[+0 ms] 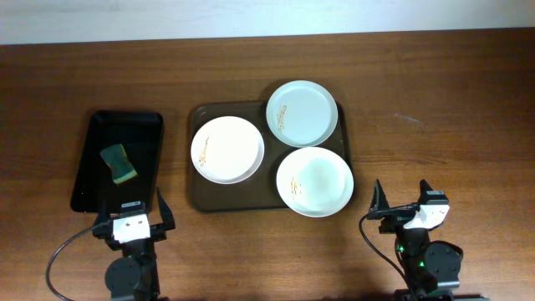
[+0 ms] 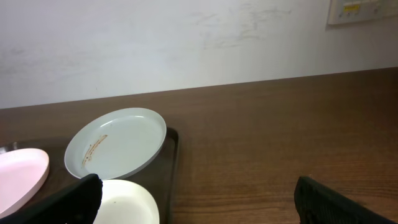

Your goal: Clean dirty plates on tray and stack at the side

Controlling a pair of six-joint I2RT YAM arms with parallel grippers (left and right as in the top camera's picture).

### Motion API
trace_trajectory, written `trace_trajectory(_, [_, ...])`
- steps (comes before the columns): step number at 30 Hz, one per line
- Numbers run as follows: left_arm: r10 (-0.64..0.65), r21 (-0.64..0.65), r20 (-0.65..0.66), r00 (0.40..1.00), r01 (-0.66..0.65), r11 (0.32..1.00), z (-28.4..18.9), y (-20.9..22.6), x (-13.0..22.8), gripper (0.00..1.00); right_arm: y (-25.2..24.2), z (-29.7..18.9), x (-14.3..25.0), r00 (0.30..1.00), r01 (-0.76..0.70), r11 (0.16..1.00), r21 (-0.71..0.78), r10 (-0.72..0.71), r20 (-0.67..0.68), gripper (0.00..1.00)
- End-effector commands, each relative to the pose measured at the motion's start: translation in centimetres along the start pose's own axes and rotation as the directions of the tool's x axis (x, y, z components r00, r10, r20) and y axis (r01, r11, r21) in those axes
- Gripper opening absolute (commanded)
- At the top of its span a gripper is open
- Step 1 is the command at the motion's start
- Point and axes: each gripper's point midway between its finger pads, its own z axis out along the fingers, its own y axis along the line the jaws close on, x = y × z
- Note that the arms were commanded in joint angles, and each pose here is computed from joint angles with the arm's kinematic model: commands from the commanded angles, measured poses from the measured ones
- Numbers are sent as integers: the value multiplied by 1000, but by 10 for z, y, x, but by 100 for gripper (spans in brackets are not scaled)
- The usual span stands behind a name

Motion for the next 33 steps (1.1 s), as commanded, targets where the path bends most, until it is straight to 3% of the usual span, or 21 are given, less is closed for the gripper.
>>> trace_trajectory(1, [15, -16, 3, 1000, -15, 1000, 0, 3, 0, 99, -2, 0, 3, 1000, 0, 1000, 11, 0, -6, 98])
trace_trajectory(26, [17, -18, 3, 1000, -17, 1000, 0, 3, 0, 99, -1, 0, 3, 1000, 0, 1000, 8, 0, -6, 98])
trace_trajectory(30, [74, -81, -6, 997, -74, 994, -1, 14, 0, 99, -1, 0, 3, 1000, -1, 1000, 7, 1, -6, 98])
trace_trajectory(33, [73, -85, -2, 997, -73, 994, -1, 15, -1, 99, 12, 0, -2, 1000, -15, 997, -70, 15, 10, 98])
